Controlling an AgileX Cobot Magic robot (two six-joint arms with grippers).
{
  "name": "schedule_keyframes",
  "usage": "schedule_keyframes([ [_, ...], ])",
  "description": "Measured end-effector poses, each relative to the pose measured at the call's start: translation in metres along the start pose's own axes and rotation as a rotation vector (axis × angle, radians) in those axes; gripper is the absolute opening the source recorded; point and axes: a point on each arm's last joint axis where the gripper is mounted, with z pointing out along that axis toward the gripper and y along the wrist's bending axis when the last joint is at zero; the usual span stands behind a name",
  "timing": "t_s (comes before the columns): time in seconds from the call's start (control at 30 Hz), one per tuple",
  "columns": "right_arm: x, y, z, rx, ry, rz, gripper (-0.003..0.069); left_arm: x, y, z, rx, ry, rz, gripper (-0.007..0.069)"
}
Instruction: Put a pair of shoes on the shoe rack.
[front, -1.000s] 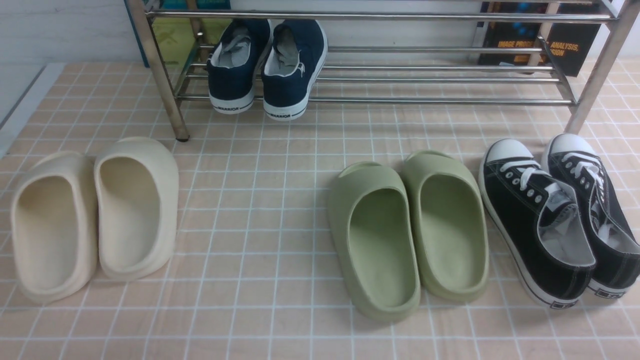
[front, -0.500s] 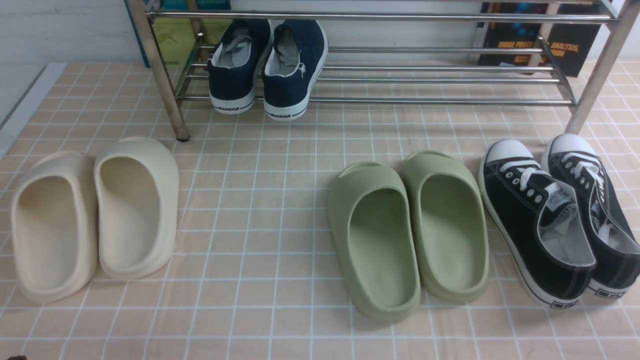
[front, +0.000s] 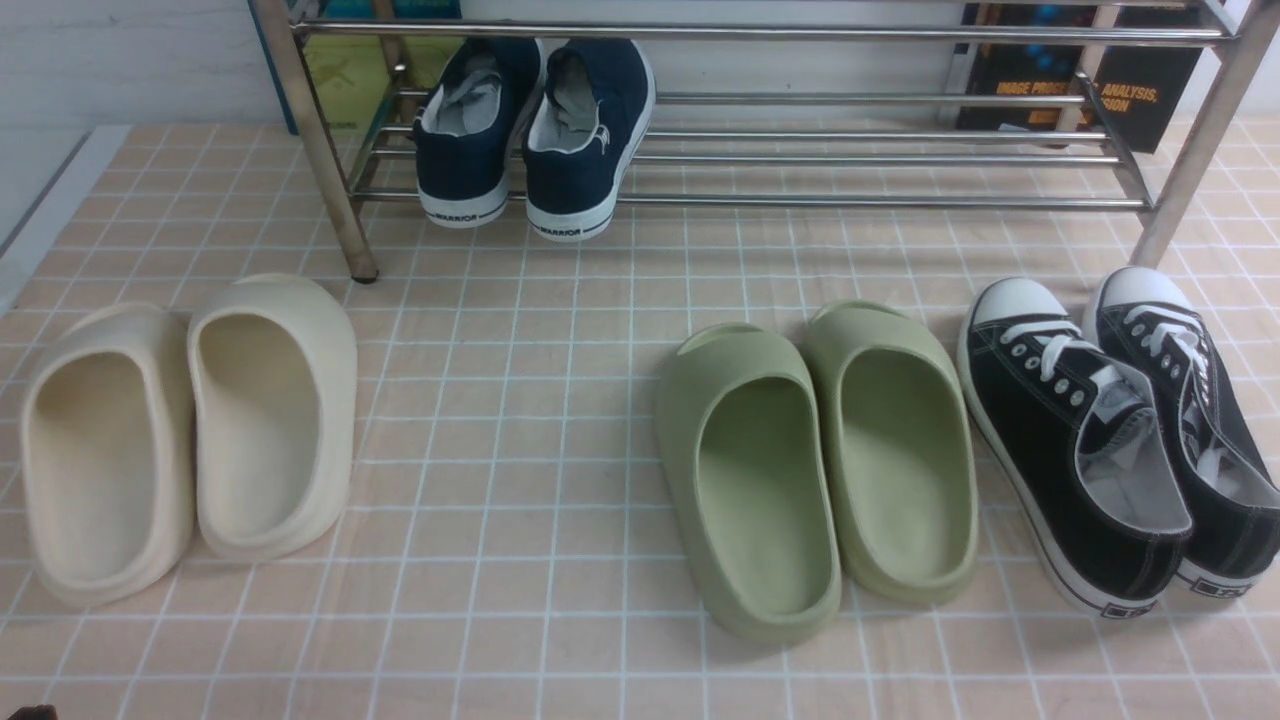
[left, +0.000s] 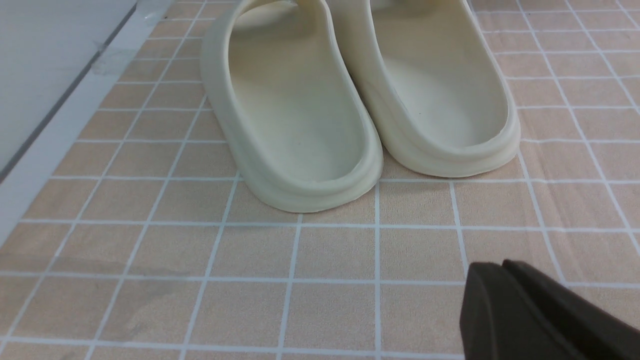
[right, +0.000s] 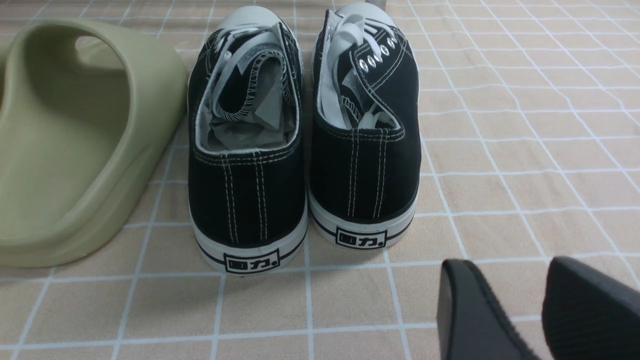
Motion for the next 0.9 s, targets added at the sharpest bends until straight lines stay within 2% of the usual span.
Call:
schedule_keyframes([
  [0.9, 0.0000, 0.0000, 0.0000, 0.000, 0.000, 0.000, 0.0240, 0.0000, -0.0001, 0.0002, 0.001, -0.005, 0.000, 0.0054],
])
